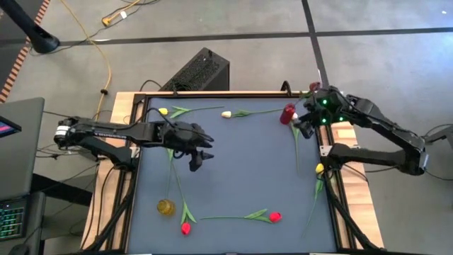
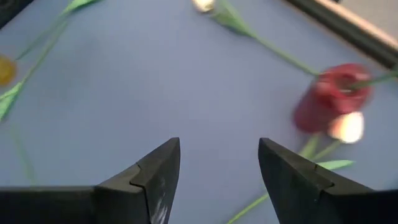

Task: Sort flowers into vase by color
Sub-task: Put the dark red flower into the red vase

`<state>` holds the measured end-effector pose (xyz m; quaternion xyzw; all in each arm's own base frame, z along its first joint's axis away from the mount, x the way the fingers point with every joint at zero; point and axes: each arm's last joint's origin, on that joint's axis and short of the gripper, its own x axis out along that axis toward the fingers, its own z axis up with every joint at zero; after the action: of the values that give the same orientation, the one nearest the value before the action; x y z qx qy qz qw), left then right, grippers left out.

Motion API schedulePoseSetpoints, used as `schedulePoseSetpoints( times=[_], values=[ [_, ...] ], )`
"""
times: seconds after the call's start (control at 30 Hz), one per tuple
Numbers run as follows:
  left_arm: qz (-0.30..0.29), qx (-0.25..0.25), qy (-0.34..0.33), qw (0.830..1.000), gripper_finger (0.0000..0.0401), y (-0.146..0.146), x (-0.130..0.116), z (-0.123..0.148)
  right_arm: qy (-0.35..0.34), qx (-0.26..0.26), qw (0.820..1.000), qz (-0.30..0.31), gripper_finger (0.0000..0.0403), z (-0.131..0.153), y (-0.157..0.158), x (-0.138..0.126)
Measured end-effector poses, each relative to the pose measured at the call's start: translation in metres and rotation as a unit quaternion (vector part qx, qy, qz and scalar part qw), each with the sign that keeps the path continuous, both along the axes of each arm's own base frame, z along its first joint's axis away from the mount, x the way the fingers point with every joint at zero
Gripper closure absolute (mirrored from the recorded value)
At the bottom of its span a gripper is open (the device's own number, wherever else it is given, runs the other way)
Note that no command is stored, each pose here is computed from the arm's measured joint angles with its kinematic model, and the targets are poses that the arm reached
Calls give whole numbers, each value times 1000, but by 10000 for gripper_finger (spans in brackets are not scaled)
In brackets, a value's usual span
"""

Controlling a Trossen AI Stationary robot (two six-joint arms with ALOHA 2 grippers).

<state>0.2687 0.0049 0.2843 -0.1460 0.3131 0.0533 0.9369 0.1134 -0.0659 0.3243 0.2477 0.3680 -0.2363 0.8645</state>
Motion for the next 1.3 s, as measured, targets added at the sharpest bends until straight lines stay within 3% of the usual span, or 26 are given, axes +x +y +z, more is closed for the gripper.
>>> schedulePoseSetpoints(
  times=[0.2, 0.47, 0.97, 1.13, 1.3],
  values=[
    [35, -15, 56, 998, 198, -8, -7, -1, -8, 26, 997, 75, 159, 0, 25, 12],
    [86, -89, 97, 988, 198, -20, -13, -7, -30, 84, 987, 136, 159, 2, 60, 26],
    [36, -87, 173, 981, 198, -71, -33, -17, 14, 164, 983, 87, 159, -23, 139, 68],
    [24, -55, 163, 985, 198, -87, -38, -17, -1, 157, 985, 74, 159, -28, 166, 68],
    [39, -56, 158, 985, 198, -97, -43, -17, -27, 123, 990, 57, 159, -31, 187, 61]
  ],
)
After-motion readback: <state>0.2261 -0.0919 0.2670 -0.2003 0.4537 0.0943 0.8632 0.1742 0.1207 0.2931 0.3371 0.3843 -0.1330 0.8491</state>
